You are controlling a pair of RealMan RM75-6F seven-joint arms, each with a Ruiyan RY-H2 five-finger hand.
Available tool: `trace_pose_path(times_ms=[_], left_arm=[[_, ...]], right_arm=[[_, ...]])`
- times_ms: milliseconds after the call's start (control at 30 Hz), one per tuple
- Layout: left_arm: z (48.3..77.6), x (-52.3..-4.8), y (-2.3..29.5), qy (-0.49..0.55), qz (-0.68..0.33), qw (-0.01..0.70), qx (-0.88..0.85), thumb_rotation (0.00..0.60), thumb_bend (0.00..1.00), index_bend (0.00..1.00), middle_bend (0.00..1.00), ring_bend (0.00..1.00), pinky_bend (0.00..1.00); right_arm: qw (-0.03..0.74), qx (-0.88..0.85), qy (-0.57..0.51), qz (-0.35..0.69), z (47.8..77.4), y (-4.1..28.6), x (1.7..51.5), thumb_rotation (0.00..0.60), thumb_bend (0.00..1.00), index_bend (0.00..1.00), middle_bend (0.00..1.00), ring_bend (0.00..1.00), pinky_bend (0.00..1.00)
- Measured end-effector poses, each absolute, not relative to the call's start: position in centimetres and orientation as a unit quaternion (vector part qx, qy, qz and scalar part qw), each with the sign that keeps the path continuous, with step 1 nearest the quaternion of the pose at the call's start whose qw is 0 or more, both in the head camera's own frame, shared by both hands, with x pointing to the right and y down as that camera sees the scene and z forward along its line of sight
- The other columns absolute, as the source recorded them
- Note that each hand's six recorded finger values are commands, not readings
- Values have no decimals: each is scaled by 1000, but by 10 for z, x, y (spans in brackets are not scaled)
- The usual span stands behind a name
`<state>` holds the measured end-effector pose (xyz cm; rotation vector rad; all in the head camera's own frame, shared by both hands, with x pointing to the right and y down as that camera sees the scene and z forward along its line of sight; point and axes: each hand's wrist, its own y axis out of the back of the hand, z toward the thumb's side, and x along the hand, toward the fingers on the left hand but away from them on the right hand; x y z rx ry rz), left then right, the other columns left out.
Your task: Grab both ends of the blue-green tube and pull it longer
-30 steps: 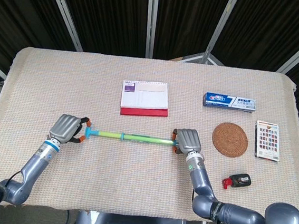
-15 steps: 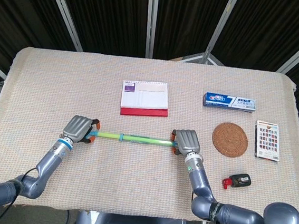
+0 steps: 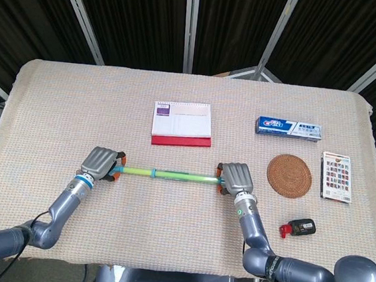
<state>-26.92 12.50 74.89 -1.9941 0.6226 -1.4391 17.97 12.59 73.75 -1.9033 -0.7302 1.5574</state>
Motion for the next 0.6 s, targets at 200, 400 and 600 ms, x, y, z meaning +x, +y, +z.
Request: trace_pose_path(times_ms=[200, 400, 600], left_arm=[[749, -265, 125, 235, -539, 297, -752, 600, 436, 609, 855, 807, 1000], [750, -264, 125, 233, -543, 302, -749, 600, 464, 693, 855, 807, 1000], [747, -272, 121, 237, -549, 303, -742, 600, 542, 710, 855, 807, 1000]], right_arm=[[284, -711, -274, 582, 737, 125, 182, 600, 321, 573, 1000, 1000, 1000], [284, -711, -277, 581, 734, 124, 185, 600, 322, 574, 1000, 1000, 1000], [289, -710, -283, 576, 727, 122, 192, 600, 323, 579, 1000, 1000, 1000]])
